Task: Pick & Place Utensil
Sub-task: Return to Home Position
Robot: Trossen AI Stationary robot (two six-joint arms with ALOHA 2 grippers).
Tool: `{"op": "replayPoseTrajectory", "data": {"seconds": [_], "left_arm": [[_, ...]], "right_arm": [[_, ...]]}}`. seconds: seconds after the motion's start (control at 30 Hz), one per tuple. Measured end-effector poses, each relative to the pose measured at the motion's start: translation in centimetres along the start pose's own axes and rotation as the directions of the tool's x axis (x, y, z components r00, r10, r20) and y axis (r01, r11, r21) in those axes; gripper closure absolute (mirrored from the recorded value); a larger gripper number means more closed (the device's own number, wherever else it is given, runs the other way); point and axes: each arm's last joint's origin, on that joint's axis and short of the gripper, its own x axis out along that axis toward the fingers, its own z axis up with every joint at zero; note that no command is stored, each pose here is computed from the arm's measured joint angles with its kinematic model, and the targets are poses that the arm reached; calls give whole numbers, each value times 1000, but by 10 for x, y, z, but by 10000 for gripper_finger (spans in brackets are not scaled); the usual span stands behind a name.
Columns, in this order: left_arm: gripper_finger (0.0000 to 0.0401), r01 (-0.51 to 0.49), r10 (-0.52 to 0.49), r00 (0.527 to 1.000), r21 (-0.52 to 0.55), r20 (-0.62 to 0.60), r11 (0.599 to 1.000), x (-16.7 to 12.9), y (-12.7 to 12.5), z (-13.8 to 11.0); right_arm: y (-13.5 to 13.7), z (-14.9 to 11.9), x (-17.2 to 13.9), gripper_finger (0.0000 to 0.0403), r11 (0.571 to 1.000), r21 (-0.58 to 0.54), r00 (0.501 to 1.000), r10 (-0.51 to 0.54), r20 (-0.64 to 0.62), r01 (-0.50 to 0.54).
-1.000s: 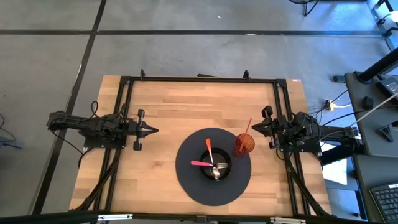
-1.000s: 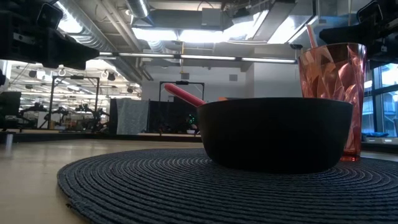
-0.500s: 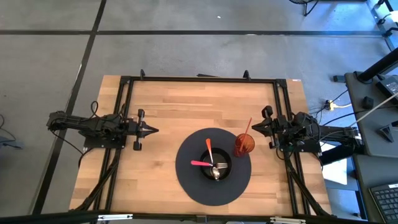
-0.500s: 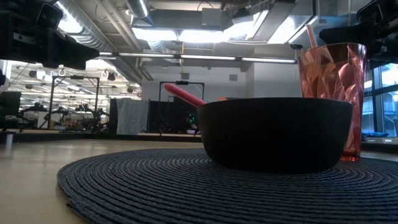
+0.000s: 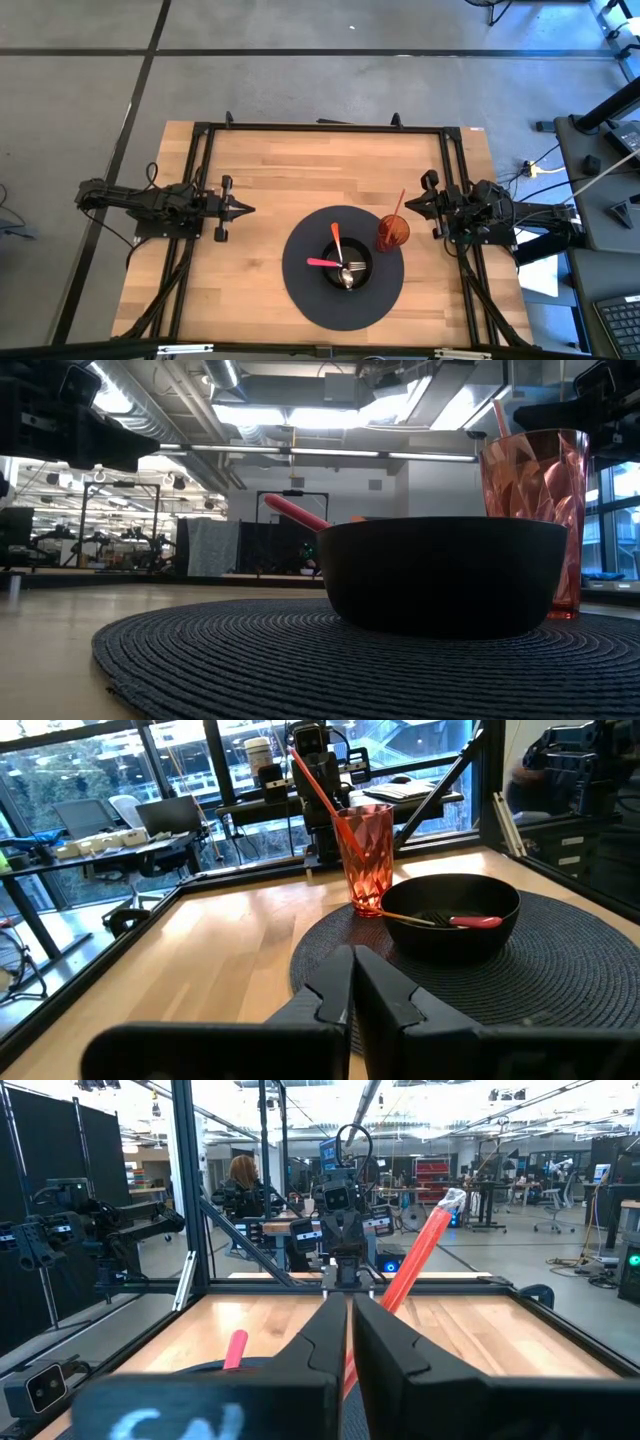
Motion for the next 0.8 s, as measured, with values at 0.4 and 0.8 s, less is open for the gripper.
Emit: {"op": "replayPoseTrajectory", "data": {"seconds": [0.4,0.8], "left_arm": [[395,0,0,1000,0,0,1000,0,0,0],[396,0,0,1000,0,0,1000,0,0,0]], "right_arm": [[0,0,0,379,1000,0,1000,0,0,0],[0,0,0,379,1000,0,1000,0,0,0]]}}
